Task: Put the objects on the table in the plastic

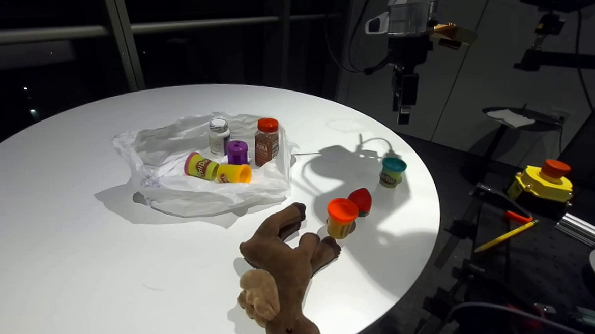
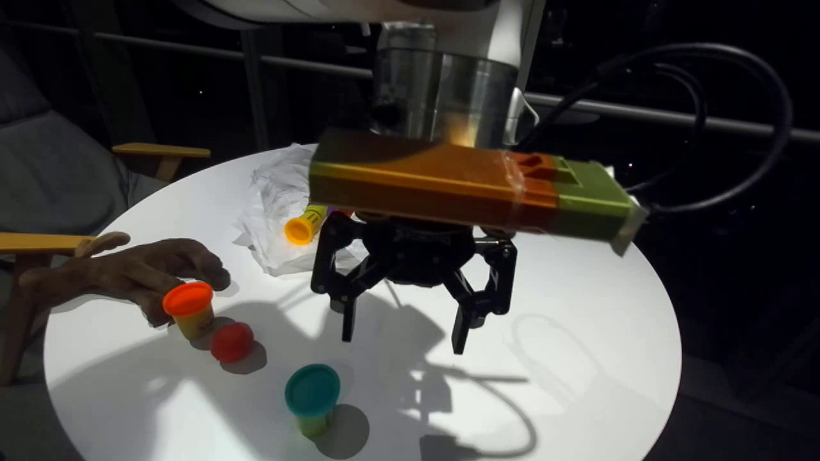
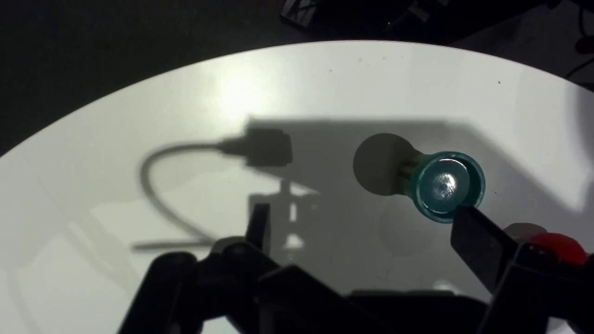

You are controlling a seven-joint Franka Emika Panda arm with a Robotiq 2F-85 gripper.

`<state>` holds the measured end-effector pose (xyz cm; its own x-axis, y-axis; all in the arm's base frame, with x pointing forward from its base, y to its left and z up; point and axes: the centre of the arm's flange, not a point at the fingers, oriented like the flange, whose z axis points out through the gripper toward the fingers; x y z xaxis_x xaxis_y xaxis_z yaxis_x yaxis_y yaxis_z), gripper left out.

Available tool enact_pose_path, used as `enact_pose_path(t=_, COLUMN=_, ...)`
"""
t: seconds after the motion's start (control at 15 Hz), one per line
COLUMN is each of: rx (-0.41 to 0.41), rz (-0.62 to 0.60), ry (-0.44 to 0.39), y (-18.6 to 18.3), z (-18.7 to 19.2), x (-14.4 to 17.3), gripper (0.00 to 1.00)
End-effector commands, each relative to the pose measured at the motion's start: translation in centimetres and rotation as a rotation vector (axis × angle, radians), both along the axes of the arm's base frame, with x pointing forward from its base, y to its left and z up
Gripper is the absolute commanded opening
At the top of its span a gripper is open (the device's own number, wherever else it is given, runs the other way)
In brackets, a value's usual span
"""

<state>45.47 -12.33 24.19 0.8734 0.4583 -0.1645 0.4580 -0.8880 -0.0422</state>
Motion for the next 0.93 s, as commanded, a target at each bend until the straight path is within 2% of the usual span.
enact_pose_path(t=0.0, rx=0.095, rz=0.030, ry=-0.052, y=-0.2, z=-1.1, x=-0.9, gripper=1.00)
enact_pose_path(t=0.27, rx=0.142, rz=0.045, ry=-0.068, y=2.5, z=-3.9, x=-3.0, gripper=1.00)
enact_pose_path(t=0.6, rx=0.118, rz=0.070, ry=-0.090, y=5.1, z=-5.7, x=-5.8, gripper=1.00)
enact_pose_path(t=0.87, rx=0.120, rz=0.095, ry=-0.090, y=6.0, z=-6.6, x=-6.6, gripper=1.00)
